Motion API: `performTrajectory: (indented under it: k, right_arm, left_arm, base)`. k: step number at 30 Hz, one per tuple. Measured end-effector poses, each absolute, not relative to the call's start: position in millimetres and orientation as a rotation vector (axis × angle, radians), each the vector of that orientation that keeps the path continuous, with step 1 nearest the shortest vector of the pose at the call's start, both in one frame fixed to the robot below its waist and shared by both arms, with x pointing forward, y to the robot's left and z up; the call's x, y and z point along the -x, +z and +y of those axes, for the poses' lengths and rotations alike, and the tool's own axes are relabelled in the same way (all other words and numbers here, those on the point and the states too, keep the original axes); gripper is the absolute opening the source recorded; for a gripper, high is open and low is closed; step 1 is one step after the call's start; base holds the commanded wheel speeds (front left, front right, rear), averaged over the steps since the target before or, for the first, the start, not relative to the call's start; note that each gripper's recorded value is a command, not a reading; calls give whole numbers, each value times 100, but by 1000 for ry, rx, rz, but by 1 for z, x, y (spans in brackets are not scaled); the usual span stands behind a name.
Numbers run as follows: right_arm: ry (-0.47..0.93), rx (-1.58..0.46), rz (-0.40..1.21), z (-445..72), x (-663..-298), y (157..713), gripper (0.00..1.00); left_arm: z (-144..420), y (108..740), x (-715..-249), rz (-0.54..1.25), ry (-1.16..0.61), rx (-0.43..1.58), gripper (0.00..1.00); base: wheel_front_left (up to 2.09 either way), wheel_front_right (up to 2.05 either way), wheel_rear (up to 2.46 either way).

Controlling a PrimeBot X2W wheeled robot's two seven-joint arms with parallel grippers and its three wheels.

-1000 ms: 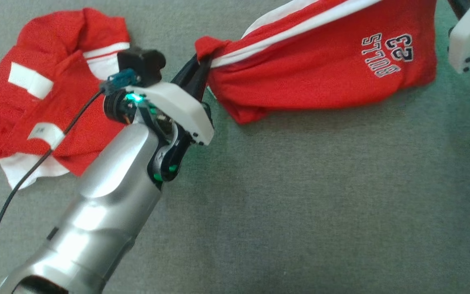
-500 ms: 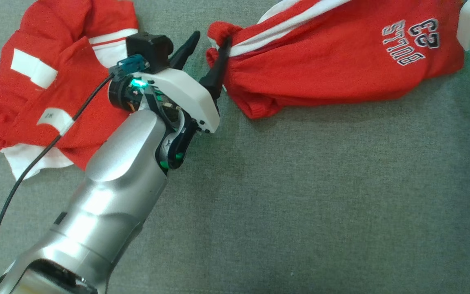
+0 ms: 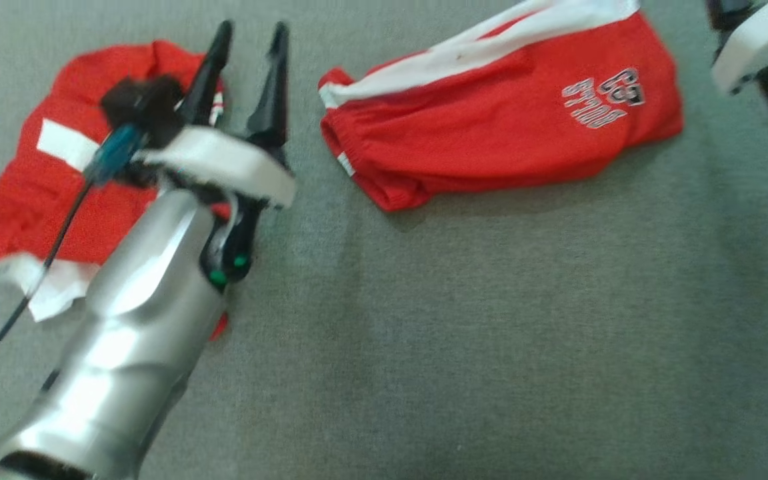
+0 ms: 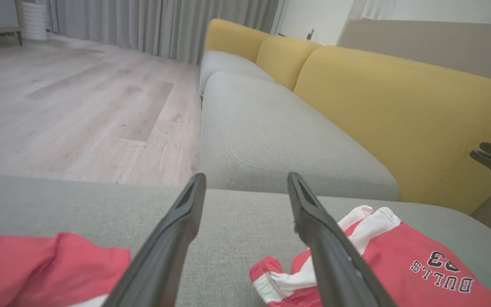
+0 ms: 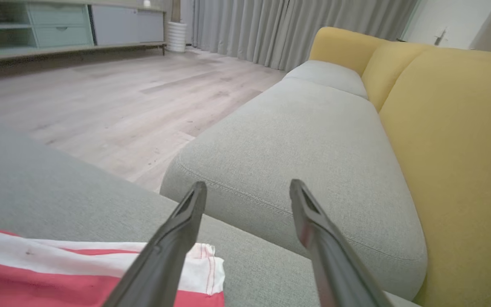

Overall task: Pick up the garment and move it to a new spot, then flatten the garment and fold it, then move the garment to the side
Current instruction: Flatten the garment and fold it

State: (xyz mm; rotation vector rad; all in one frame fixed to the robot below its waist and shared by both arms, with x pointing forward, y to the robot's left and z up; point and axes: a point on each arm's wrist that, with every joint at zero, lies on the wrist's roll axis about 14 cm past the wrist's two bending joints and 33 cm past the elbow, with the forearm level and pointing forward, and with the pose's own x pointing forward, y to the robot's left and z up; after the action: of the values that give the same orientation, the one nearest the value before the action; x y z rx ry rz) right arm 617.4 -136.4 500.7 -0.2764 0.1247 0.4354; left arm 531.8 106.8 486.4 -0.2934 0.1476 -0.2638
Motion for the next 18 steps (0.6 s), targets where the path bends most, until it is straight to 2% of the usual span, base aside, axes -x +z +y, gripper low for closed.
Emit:
performTrajectory:
  k: [11,18]
  right_arm:
    - [364,73,-40,-141,-555,559,100]
    - [289,-91,-24,-140,-490,528,100]
  left_arm:
    - [121,511,-471,32,-232,292,100]
    - [119,495,-424,70,-209,282,100]
  base:
    - [0,0,0]
    - [0,0,0]
